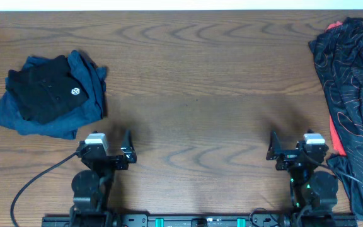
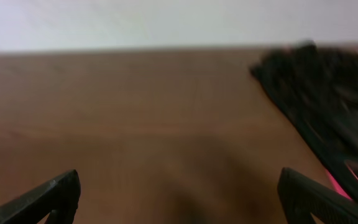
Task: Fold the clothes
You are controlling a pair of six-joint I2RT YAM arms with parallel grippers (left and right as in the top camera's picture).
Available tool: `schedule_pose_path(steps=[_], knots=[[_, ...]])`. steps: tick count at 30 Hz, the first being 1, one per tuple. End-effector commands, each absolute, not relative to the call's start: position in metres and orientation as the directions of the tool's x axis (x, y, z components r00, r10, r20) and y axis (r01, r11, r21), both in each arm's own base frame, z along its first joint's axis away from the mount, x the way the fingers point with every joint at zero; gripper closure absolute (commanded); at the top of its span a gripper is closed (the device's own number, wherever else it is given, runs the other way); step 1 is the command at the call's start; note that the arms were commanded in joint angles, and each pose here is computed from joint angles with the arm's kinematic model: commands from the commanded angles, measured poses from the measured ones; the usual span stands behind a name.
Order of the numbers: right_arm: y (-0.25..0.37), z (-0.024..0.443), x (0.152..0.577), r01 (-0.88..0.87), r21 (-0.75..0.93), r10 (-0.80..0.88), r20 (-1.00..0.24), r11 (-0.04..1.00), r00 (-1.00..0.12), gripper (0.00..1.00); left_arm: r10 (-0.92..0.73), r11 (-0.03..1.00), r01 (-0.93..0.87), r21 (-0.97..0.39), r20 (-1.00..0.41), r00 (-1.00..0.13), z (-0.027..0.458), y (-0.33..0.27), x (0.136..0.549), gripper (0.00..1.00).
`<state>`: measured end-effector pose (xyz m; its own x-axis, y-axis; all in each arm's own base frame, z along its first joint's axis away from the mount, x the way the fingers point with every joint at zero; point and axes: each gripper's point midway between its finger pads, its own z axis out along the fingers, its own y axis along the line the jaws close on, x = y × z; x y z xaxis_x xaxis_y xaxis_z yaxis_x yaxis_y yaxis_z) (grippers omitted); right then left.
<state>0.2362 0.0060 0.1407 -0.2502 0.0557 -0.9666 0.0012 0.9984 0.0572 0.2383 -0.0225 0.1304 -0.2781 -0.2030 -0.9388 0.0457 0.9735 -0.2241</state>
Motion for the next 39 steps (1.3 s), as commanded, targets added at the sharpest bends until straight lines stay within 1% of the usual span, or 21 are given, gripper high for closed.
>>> schedule_pose_path(steps=[1,4,7,9,12,16,18,19,20,21,22,23,27,30,32,35,37,39], knots=[[-0.011,0.156,0.234,0.098,0.040,0.067,-0.954,0.994,-0.293,0.01,-0.239,0.960,0.050,-0.277,-0.896,-0.373,0.131,-0.030,0.235,0.02],[-0.014,0.150,0.232,0.133,0.051,0.101,-0.908,0.990,-0.406,0.01,-0.235,0.961,0.024,-0.275,-0.860,-0.453,0.139,-0.030,0.236,0.02],[-0.016,0.137,0.231,0.178,0.057,0.146,-0.830,0.982,-0.538,0.01,-0.229,0.963,-0.008,-0.270,-0.802,-0.552,0.144,-0.030,0.238,0.02],[-0.016,0.126,0.231,0.196,0.044,0.161,-0.757,0.980,-0.634,0.01,-0.224,0.965,-0.039,-0.260,-0.734,-0.641,0.143,-0.030,0.238,0.02],[-0.017,0.116,0.233,0.219,0.022,0.179,-0.657,0.975,-0.733,0.01,-0.217,0.967,-0.082,-0.240,-0.617,-0.757,0.139,-0.029,0.236,0.02],[-0.014,0.104,0.247,0.212,0.009,0.177,-0.581,0.977,-0.794,0.01,-0.213,0.969,-0.120,-0.215,-0.485,-0.848,0.127,-0.029,0.235,0.02],[-0.023,0.092,0.246,0.246,-0.042,0.185,-0.541,0.968,-0.821,0.01,-0.211,0.970,-0.135,-0.203,-0.425,-0.880,0.116,-0.029,0.232,0.02],[-0.033,0.088,0.242,0.305,-0.078,0.219,-0.530,0.949,-0.819,0.01,-0.211,0.970,-0.140,-0.198,-0.403,-0.891,0.112,-0.029,0.231,0.02],[-0.053,0.085,0.235,0.435,-0.129,0.310,-0.527,0.891,-0.791,0.01,-0.211,0.970,-0.145,-0.193,-0.382,-0.900,0.107,-0.029,0.230,0.02],[-0.073,0.083,0.224,0.569,-0.173,0.407,-0.537,0.804,-0.738,0.01,-0.210,0.971,-0.148,-0.190,-0.366,-0.906,0.104,-0.029,0.229,0.02],[-0.089,0.081,0.214,0.662,-0.201,0.476,-0.551,0.722,-0.686,0.01,-0.210,0.971,-0.151,-0.187,-0.353,-0.912,0.101,-0.029,0.227,0.02],[-0.098,0.080,0.209,0.706,-0.219,0.509,-0.555,0.673,-0.657,0.01,-0.210,0.971,-0.153,-0.185,-0.345,-0.915,0.100,-0.029,0.227,0.02],[-0.130,0.072,0.197,0.783,-0.281,0.574,-0.552,0.555,-0.605,0.01,-0.210,0.971,-0.153,-0.184,-0.343,-0.916,0.099,-0.029,0.227,0.02],[-0.150,0.066,0.198,0.833,-0.266,0.619,-0.569,0.485,-0.542,0.01,-0.210,0.971,-0.152,-0.185,-0.348,-0.914,0.099,-0.029,0.229,0.02],[-0.156,0.060,0.198,0.848,-0.261,0.641,-0.562,0.462,-0.523,0.06,-0.210,0.971,-0.152,-0.185,-0.348,-0.914,0.100,-0.029,0.229,0.02],[-0.163,0.049,0.189,0.850,-0.298,0.669,-0.525,0.435,-0.526,0.17,-0.210,0.971,-0.152,-0.185,-0.348,-0.914,0.099,-0.029,0.229,0.02],[-0.165,0.043,0.185,0.847,-0.319,0.680,-0.505,0.425,-0.531,0.20,-0.209,0.971,-0.152,-0.185,-0.349,-0.914,0.100,-0.029,0.229,0.02],[-0.169,0.038,0.179,0.843,-0.352,0.687,-0.491,0.406,-0.536,0.25,-0.210,0.971,-0.152,-0.185,-0.350,-0.913,0.100,-0.029,0.229,0.02]])
